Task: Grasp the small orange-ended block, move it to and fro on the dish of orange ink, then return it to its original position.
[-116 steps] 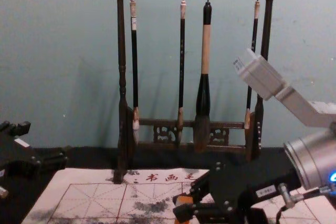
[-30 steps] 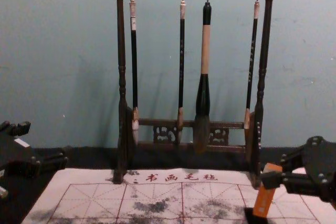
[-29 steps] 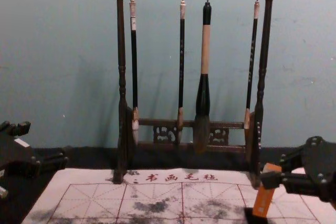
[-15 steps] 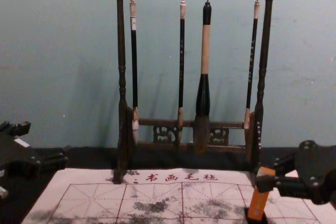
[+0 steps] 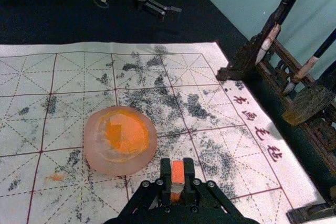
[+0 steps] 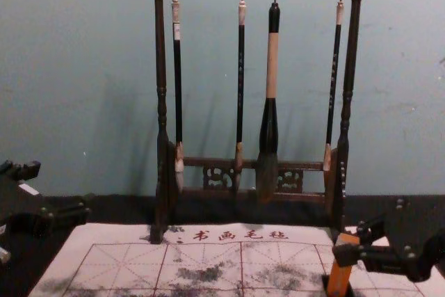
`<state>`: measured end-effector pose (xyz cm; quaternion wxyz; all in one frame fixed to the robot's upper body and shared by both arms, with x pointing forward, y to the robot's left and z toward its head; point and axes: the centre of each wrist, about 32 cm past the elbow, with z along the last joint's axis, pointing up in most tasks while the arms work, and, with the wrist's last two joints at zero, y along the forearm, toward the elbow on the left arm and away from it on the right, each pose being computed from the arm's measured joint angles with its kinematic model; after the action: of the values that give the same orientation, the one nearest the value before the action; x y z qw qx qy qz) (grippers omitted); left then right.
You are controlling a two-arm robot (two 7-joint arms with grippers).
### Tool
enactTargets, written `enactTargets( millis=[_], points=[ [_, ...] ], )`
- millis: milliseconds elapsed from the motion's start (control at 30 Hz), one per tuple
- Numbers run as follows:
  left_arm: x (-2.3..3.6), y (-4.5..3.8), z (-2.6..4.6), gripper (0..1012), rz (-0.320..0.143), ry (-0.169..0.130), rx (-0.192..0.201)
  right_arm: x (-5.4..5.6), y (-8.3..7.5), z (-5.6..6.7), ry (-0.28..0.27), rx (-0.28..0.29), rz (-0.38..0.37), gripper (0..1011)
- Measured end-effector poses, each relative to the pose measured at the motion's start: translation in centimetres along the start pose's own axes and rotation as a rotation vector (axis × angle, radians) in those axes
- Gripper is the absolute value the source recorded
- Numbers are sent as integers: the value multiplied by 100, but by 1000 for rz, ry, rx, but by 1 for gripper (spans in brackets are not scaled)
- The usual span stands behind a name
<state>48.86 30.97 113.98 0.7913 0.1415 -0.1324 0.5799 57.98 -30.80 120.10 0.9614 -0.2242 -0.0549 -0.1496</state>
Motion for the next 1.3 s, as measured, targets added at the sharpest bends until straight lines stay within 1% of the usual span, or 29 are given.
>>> enactTargets(
  millis=[733,1300],
  points=[
    [0,0,0,1001,0,0,0,8,55,-61,8,-23,13,134],
    [0,0,0,1001,0,0,0,-5,72,-102,9,-38,7,134]
  ],
)
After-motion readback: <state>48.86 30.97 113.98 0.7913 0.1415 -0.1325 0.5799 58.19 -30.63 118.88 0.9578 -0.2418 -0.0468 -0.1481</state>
